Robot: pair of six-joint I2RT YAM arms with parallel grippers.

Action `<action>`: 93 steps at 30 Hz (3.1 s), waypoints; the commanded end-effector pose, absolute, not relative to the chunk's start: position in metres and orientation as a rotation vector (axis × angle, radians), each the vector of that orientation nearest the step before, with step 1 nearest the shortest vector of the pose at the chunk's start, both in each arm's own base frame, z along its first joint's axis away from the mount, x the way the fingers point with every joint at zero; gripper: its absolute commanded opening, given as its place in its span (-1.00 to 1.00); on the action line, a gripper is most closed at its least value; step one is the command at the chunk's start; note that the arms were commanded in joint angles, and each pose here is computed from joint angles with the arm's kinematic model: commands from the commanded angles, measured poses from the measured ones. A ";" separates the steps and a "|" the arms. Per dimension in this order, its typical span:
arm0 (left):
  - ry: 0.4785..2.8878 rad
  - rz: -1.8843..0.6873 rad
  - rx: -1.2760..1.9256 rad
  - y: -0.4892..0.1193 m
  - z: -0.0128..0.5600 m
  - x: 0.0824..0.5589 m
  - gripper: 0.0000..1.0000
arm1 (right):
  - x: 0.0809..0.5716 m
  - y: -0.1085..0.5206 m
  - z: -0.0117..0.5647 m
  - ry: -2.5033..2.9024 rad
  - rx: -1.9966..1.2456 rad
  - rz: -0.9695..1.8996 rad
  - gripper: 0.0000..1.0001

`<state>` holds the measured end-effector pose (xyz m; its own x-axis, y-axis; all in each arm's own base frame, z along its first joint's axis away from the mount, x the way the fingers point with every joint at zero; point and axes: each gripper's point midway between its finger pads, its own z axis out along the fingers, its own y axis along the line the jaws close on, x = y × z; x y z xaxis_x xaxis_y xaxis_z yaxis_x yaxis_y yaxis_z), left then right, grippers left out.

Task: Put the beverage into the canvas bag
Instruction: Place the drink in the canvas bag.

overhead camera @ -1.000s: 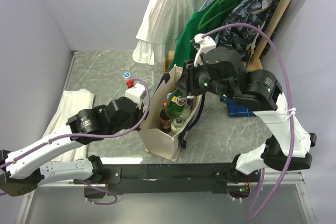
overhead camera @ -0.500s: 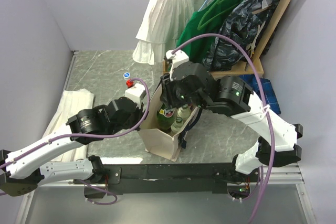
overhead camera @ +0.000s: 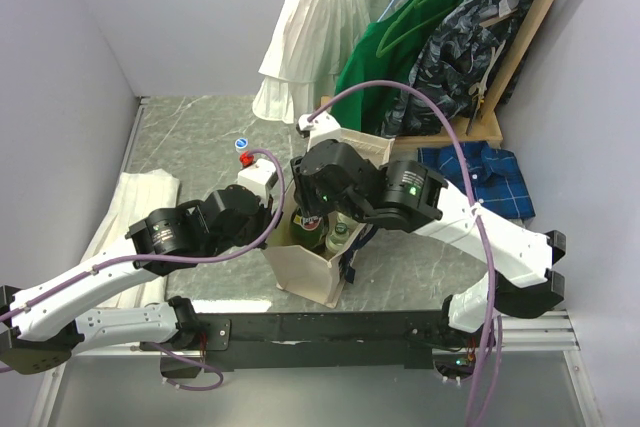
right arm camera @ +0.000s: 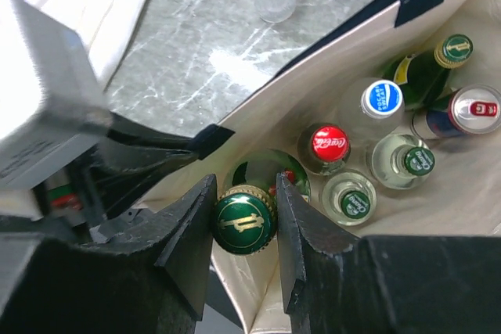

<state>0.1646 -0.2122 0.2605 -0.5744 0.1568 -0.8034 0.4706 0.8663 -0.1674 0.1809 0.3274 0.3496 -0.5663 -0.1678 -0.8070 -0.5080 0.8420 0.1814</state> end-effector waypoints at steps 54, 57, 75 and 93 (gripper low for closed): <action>2.035 -0.583 0.402 -0.218 0.311 0.168 -0.98 | 0.176 0.361 0.304 2.120 -0.289 0.591 -1.00; 2.039 -0.582 0.399 -0.217 0.310 0.168 -0.98 | 0.175 0.362 0.298 2.131 -0.292 0.591 -1.00; 2.035 -0.578 0.378 -0.212 0.311 0.167 -0.98 | 0.174 0.368 0.277 2.164 -0.312 0.583 -1.00; 2.037 -0.581 0.376 -0.212 0.310 0.166 -0.98 | 0.175 0.372 0.252 2.213 -0.338 0.568 -1.00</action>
<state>0.1635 -0.2110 0.2627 -0.5730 0.1576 -0.8043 0.4742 0.8642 -0.1684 0.1648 0.3508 0.2207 -0.6694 -0.1819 -0.7203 -0.4276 0.8872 0.1733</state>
